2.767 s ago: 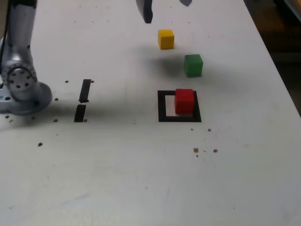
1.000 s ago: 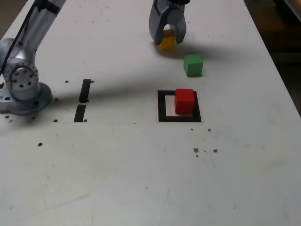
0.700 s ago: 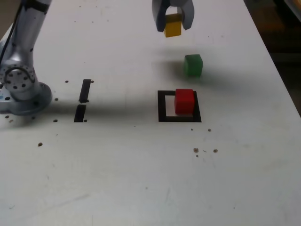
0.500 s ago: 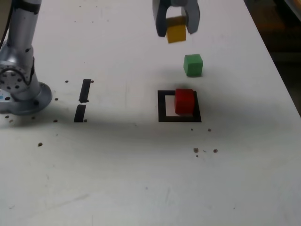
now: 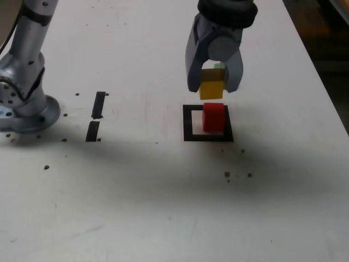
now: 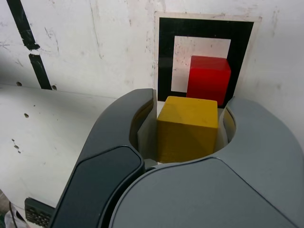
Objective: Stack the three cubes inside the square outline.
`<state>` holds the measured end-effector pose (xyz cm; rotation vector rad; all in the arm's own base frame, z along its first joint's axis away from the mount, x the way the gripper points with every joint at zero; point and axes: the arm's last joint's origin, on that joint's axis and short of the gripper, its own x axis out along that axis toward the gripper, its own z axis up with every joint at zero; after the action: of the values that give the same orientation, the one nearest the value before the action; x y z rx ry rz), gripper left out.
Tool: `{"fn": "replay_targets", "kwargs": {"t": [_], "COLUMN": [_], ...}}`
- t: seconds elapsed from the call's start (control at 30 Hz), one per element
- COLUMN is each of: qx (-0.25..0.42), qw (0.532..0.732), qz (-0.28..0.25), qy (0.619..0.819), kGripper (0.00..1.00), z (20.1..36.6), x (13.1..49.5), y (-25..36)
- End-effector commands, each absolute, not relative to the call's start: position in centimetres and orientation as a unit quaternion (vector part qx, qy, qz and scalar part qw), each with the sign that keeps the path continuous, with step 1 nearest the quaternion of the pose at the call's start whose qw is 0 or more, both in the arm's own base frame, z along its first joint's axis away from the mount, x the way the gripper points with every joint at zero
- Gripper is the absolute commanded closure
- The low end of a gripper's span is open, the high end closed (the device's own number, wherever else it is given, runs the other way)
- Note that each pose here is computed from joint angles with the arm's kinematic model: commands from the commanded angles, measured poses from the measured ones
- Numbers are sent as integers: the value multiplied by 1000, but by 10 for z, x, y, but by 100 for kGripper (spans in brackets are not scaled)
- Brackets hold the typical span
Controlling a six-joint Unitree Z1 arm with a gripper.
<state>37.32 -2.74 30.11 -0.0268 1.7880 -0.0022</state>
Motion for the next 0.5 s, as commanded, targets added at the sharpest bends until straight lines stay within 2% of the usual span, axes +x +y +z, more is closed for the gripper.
{"fn": "replay_targets", "kwargs": {"t": [0.0, 0.2, 0.47], "qx": [-13, -17, -17], "qw": [617, 616, 618], "qz": [0, -3, -3], "qy": [787, 788, 786], "kGripper": [76, 75, 75], "z": [291, 274, 266], "x": [375, 378, 382], "y": [-27, -28, -28]}}
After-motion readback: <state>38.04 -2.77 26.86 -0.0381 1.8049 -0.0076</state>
